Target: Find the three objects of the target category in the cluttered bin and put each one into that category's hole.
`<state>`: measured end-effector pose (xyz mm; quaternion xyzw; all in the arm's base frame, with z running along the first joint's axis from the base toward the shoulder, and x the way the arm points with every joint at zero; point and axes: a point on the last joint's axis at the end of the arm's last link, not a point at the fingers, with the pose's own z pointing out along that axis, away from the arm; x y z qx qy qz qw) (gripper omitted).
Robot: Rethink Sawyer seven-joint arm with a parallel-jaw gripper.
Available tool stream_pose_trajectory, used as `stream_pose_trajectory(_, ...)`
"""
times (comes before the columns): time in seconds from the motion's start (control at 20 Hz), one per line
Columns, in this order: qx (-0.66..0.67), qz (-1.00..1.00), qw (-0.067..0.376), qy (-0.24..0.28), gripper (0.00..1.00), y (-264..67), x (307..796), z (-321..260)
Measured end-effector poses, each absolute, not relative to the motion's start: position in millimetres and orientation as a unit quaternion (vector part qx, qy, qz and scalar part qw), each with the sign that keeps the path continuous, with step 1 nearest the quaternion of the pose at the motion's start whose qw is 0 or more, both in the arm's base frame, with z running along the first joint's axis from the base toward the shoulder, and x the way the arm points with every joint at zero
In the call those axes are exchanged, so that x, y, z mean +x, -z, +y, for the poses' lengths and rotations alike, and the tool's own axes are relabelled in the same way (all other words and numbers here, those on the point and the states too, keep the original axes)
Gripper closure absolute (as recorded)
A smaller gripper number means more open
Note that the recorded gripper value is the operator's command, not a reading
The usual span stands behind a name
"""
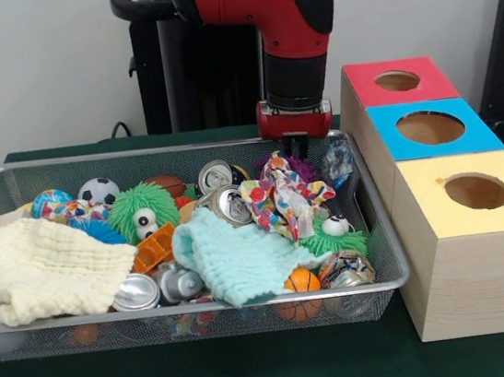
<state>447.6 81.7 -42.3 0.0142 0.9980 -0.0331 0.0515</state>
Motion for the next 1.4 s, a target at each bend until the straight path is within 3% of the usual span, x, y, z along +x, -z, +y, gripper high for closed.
stream_pose_trajectory(0.85, 0.018, 0.998, 0.052, 0.034, 1.0, 32.9, 444.8, 78.6)
stream_pose_trajectory(1.4, 0.011, 0.998, 0.054, 0.036, 1.0, 1.3, 440.7, 86.1)
